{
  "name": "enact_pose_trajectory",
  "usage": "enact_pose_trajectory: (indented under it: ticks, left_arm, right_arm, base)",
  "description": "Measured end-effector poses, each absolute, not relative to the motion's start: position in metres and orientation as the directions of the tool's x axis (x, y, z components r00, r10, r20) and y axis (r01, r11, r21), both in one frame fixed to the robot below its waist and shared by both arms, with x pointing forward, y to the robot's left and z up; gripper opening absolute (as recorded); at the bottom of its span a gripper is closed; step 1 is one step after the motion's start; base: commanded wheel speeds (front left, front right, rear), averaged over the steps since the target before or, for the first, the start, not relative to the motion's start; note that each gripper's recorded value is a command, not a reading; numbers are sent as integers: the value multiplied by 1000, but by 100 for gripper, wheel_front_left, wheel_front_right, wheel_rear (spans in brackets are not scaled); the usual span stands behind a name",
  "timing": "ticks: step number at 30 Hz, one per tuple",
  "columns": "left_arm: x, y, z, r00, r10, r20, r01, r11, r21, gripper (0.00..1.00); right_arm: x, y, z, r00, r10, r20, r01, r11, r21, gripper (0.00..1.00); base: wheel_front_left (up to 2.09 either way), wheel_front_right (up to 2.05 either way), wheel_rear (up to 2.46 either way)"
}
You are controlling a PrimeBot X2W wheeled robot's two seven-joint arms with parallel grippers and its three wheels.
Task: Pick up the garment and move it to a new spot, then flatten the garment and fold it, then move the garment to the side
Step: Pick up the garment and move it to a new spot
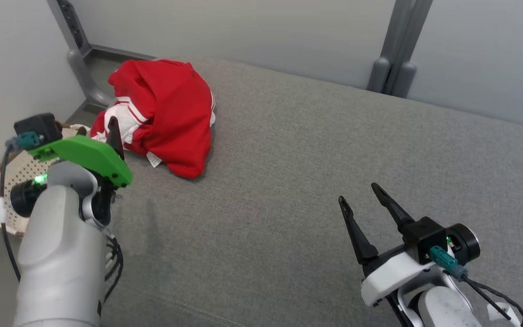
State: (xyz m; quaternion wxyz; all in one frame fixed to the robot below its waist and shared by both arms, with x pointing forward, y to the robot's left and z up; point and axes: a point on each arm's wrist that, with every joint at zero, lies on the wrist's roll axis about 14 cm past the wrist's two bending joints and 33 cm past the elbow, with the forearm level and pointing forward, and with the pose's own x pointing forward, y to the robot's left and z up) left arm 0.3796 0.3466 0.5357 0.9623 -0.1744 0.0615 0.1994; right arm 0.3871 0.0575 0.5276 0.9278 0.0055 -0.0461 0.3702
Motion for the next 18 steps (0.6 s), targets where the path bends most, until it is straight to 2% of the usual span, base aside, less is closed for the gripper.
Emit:
enact_pose_trajectory:
  ticks: [7, 18]
  left_arm:
    - [441, 338, 530, 917, 290, -274, -372, 871, -321, 100]
    - [504, 348, 469, 832, 321, -452, -418, 899, -131, 100]
  right_arm:
    - [403, 41, 525, 754, 652, 73, -652, 757, -31, 100]
    - [430, 2, 499, 827, 562, 8, -562, 827, 0, 100]
  base:
    - [0, 0, 0]
    - [0, 0, 0]
